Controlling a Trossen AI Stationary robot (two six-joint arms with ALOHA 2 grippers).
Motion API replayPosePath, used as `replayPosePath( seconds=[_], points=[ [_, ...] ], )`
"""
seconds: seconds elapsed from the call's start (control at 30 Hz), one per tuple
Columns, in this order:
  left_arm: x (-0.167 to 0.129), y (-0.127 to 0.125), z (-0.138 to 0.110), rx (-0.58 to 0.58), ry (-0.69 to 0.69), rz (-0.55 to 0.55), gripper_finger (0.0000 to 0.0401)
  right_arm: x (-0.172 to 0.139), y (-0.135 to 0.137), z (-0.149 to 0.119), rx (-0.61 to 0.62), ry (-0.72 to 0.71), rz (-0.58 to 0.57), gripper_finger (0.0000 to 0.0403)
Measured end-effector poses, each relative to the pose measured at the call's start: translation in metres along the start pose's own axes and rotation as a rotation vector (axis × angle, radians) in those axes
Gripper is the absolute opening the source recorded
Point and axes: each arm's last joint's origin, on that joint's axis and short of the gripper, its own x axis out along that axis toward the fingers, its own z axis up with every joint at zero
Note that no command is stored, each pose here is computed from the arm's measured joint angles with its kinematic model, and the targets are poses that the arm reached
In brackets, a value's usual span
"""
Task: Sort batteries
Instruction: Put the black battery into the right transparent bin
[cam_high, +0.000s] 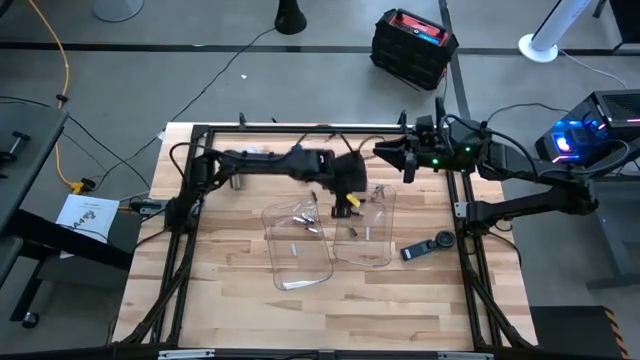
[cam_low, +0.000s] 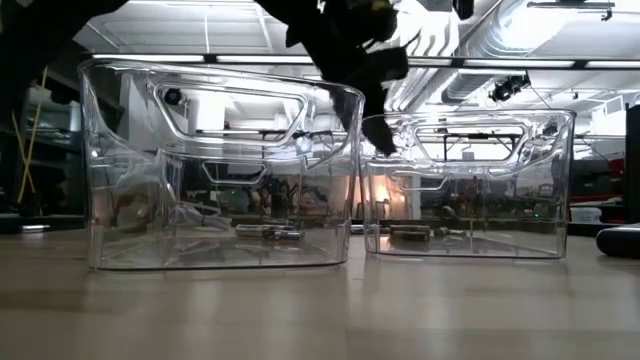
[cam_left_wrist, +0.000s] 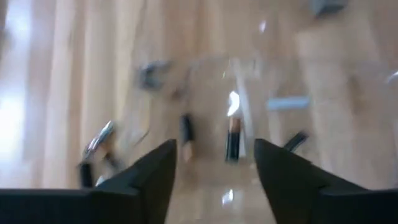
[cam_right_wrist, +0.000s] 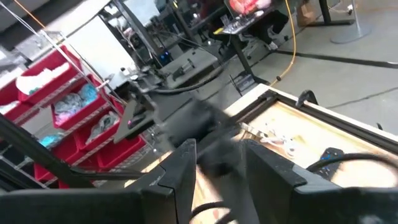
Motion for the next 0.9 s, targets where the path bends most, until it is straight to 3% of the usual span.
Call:
replayPosePath(
  seconds=[0.13,0.33,0.47,0.57,0.7,0.9],
  points=[
    [-0.016,0.055,-0.015,-0.079,0.063,0.117,0.0259,-0.001,0.002,0.003,-0.017,-0.033,0.021,0.0126],
    [-0.033,0.165,-0.072,-0.444,0.060,0.193,0.0269,-0.001,0.002,0.004,-0.031,-0.039,0.024,0.0126],
    [-0.024,0.209,-0.109,-0.619,0.063,0.188,0.0266,-0.001,0.002,0.004,-0.032,-0.051,0.002,0.0126],
    [-0.007,0.216,-0.119,-0.694,0.047,0.122,0.0258,-0.001,0.001,0.005,-0.047,-0.065,-0.022,0.0126],
    [0.015,0.205,-0.114,-0.688,0.049,0.077,0.0247,-0.001,0.001,0.005,-0.052,-0.067,-0.026,0.0126],
    [0.037,0.198,-0.108,-0.637,0.083,0.244,0.0244,-0.001,0.000,0.005,-0.049,-0.071,-0.033,0.0126]
  ],
)
